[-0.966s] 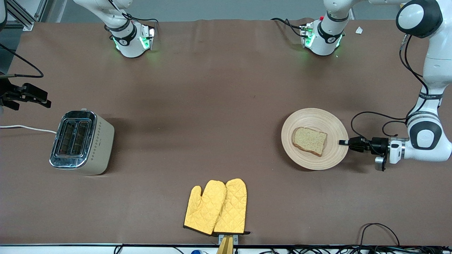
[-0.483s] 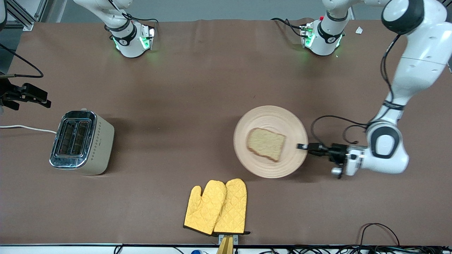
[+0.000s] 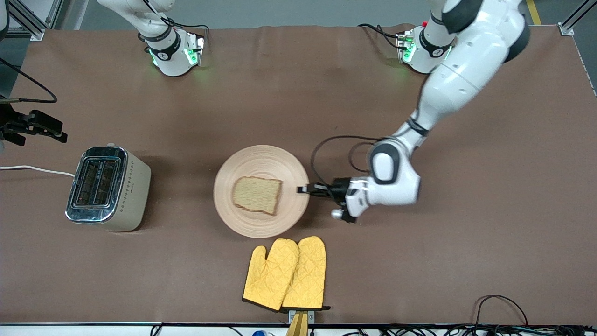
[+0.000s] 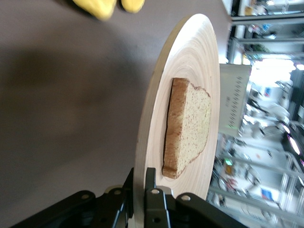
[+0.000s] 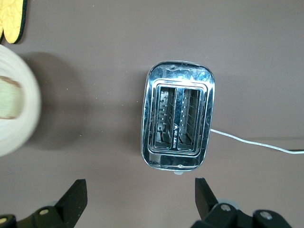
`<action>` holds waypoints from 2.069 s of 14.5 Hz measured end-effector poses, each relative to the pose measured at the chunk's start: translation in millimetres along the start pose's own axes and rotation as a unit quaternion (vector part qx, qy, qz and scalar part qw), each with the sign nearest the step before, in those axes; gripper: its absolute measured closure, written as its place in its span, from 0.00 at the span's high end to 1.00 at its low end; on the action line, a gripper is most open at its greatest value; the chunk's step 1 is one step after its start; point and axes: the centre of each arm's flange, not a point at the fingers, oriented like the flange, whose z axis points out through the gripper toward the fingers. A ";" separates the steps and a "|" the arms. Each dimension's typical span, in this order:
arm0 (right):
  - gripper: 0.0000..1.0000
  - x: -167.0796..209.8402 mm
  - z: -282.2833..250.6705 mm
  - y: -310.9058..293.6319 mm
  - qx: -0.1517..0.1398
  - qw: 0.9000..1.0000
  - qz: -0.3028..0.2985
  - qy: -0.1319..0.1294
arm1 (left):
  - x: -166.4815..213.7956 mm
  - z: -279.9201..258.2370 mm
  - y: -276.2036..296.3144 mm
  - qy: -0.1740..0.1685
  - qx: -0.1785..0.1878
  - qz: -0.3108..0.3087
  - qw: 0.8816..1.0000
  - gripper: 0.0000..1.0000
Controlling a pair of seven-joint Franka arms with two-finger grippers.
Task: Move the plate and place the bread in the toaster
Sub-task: 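Grasp the plate rim and slide it toward the toaster with the left gripper, then release the plate with the left gripper while the right gripper lowers to the bread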
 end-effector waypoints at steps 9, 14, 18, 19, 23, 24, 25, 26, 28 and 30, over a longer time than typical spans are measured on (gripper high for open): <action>1.00 0.9 -0.1 -6.1 0.017 1.000 0.006 0.002 | -46.6 107.2 -5.5 0.030 0.029 -0.017 0.999 0.10; 1.00 15.2 20.4 -47.0 0.061 0.995 0.082 0.012 | -24.3 83.9 -0.8 0.052 0.020 -0.031 0.998 0.38; 1.00 29.2 100.5 -131.1 0.063 0.991 0.119 0.004 | 29.2 -12.2 -0.5 0.066 0.001 -0.034 0.997 0.78; 1.00 28.8 128.1 -156.9 0.063 0.991 0.120 0.004 | 39.2 -44.1 0.0 0.060 0.008 -0.025 0.998 0.89; 1.00 17.7 245.9 -221.7 0.054 0.990 0.127 -0.012 | 66.1 -175.9 -9.3 0.003 0.055 0.011 0.998 1.00; 1.00 17.1 269.3 -225.4 0.051 0.990 0.129 -0.022 | 70.6 -210.2 -14.9 -0.007 0.071 0.022 0.997 1.00; 1.00 18.5 288.4 -226.1 0.048 0.990 0.133 -0.029 | 73.2 -243.8 -21.2 -0.017 0.094 0.034 0.995 1.00; 1.00 20.8 304.9 -225.3 0.047 0.989 0.136 -0.032 | 74.2 -276.1 -27.2 -0.024 0.118 0.045 0.992 1.00; 1.00 23.7 333.0 -223.4 0.043 0.988 0.142 -0.041 | 72.3 -332.1 -29.5 -0.037 0.180 0.075 0.980 1.00; 1.00 24.7 356.9 -222.5 0.040 0.987 0.150 -0.048 | 65.9 -369.9 -6.4 -0.052 0.262 0.119 0.956 1.00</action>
